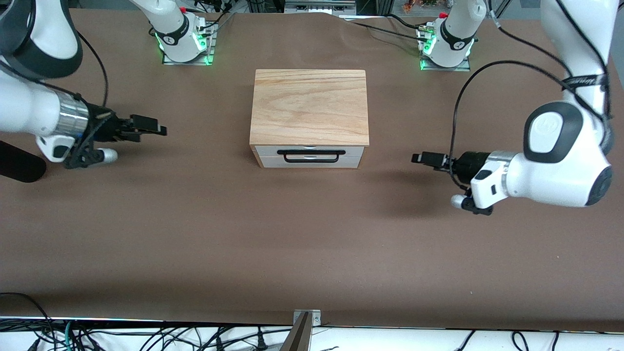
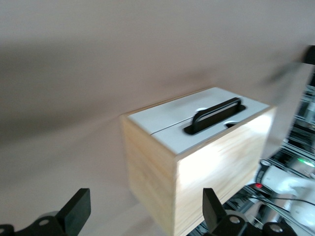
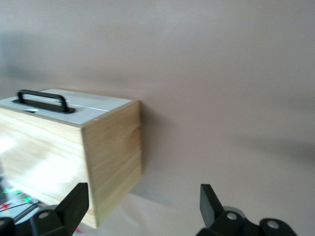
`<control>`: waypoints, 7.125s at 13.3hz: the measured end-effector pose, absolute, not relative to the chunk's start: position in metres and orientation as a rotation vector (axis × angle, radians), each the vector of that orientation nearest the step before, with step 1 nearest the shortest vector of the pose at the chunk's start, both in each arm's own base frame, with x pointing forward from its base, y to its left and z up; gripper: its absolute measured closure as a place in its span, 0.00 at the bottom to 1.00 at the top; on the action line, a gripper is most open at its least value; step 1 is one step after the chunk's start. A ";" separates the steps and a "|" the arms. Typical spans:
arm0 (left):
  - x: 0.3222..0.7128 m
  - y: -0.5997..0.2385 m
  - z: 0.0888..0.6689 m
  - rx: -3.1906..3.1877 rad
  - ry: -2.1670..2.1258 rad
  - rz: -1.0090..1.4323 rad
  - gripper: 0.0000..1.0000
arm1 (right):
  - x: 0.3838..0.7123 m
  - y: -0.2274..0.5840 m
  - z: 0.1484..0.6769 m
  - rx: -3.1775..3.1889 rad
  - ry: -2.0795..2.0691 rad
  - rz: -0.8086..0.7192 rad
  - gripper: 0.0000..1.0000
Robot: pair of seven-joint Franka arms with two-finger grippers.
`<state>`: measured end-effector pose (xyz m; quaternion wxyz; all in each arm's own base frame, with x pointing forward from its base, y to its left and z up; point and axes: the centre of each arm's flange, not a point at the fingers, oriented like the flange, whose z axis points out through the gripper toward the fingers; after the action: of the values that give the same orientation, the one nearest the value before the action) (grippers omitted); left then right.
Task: Pull top drawer with both arms simultaneously
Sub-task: 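Move the right gripper and the left gripper toward the black drawer handle, then close the right gripper and the left gripper on the handle ends, then pull the handle outward with both grippers, sliding the drawer open, then open both grippers and draw them back from the handle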
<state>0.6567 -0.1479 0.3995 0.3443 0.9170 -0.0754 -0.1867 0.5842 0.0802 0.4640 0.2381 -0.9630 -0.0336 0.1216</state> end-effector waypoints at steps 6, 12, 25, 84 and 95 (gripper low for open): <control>0.664 -0.190 0.295 2.057 -0.268 -0.346 0.00 | 0.612 0.141 0.315 -2.087 -0.083 0.409 0.00; 0.612 -0.233 0.207 1.812 -0.208 -0.153 0.00 | 0.605 0.210 0.212 -1.784 -0.191 0.246 0.05; 0.567 -0.279 0.177 1.727 -0.194 -0.085 0.61 | 0.578 0.284 0.178 -1.730 -0.283 0.190 0.42; 0.725 -0.179 0.221 2.030 -0.230 -0.011 0.00 | 0.713 0.206 0.326 -2.267 -0.653 0.067 0.00; 0.730 -0.070 0.375 2.656 -0.792 -0.004 0.00 | 0.645 0.117 0.505 -2.918 -0.933 0.464 0.00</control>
<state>0.7297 -0.0703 0.3747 0.1838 0.9420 -0.2809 -0.0015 0.6453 0.1166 0.5050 0.0217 -0.9415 -0.3010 0.1498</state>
